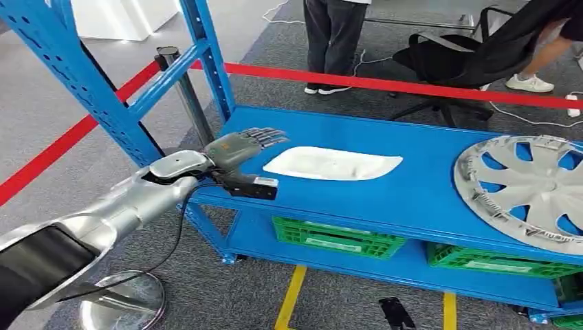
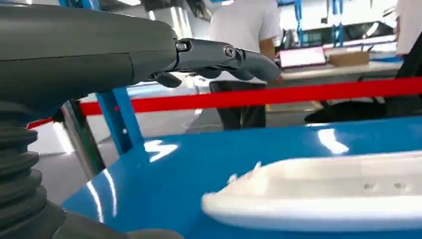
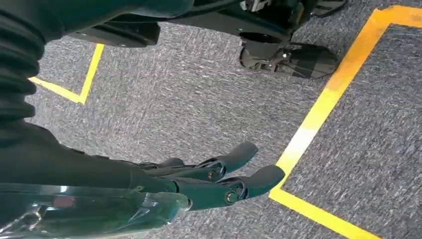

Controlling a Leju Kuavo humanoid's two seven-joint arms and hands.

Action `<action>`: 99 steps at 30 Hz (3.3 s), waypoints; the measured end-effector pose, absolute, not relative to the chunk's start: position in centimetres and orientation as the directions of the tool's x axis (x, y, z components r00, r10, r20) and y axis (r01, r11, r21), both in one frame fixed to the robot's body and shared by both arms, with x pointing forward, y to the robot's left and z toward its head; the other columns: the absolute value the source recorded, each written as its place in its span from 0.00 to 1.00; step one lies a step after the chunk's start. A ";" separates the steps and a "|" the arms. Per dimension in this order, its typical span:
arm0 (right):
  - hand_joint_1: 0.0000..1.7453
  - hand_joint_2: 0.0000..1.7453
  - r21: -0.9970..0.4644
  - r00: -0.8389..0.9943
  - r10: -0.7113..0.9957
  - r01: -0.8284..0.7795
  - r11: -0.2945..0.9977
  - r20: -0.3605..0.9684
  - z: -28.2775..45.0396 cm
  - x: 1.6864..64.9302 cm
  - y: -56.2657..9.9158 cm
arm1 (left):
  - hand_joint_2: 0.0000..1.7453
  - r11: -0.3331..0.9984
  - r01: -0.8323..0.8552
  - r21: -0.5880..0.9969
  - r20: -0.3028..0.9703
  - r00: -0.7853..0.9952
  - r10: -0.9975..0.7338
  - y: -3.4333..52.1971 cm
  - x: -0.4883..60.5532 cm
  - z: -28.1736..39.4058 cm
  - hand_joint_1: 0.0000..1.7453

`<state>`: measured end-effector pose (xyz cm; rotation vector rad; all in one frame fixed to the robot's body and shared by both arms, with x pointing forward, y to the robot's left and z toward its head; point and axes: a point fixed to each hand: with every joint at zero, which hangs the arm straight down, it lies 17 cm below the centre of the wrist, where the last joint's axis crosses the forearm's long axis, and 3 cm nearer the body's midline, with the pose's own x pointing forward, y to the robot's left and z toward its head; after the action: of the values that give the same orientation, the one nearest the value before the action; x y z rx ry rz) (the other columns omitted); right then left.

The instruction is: Take the parts from the cabinet and place them on the table.

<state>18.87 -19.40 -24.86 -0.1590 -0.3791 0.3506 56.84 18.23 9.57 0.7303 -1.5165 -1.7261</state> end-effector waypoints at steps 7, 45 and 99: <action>0.00 1.00 -0.219 0.862 0.376 -0.316 0.923 0.339 -24.7 19.3 -19.2 | 1.00 -0.059 0.184 0.981 0.052 -0.546 -0.836 19.9 56.8 8.2 0.00; 0.00 1.00 -0.207 0.861 0.374 -0.319 0.925 0.344 -24.6 19.3 -18.7 | 1.00 -0.036 0.069 0.997 0.008 -0.551 -0.834 20.2 57.2 9.5 0.00; 0.00 1.00 -0.189 0.868 0.348 -0.297 0.936 0.355 -24.6 18.7 -17.7 | 1.00 -0.051 0.313 0.949 0.136 -0.546 -0.827 14.4 55.9 6.6 0.00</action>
<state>18.75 -17.69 -24.61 -0.1298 -0.3955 0.3385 55.87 14.39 6.57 0.5875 -1.3811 -1.7234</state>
